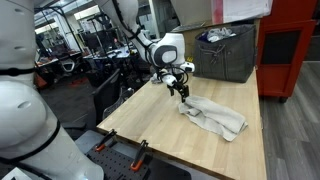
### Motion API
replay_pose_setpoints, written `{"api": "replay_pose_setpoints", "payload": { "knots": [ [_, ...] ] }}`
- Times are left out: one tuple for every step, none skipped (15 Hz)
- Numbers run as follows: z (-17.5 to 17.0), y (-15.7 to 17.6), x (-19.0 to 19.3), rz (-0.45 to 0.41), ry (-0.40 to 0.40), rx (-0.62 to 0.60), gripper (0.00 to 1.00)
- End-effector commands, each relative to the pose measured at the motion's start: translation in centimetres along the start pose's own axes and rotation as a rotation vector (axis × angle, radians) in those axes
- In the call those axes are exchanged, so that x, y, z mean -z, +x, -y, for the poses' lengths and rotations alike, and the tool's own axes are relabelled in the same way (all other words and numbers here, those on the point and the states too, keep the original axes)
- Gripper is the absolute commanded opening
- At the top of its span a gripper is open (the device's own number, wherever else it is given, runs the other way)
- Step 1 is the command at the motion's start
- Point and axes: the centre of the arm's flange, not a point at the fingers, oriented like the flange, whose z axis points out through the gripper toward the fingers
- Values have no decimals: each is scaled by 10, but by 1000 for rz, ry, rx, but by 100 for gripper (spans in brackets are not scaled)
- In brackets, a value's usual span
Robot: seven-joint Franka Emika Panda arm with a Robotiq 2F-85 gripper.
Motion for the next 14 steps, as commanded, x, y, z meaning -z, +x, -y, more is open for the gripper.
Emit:
{"api": "replay_pose_setpoints", "payload": {
  "knots": [
    [-4, 19, -10, 16, -20, -35, 72],
    [-5, 21, -13, 16, -24, -47, 66],
    [-7, 22, -15, 19, -25, -59, 56],
    [-10, 23, -16, 19, -29, -75, 50],
    [-12, 23, -17, 22, -29, -90, 41],
    [-15, 23, -17, 23, -31, -107, 34],
    [-18, 22, -15, 25, -30, -126, 27],
    [-20, 21, -13, 24, -30, -139, 19],
    [-23, 18, -8, 24, -29, -155, 12],
    [-25, 16, -5, 26, -30, -167, 4],
    [-25, 12, -2, 38, -27, -175, 0],
    [-24, 6, 2, 58, -16, -168, 0],
    [-20, 0, 4, 82, -5, -157, 0],
    [-14, -7, 7, 115, 11, -141, 0]
  ]
}}
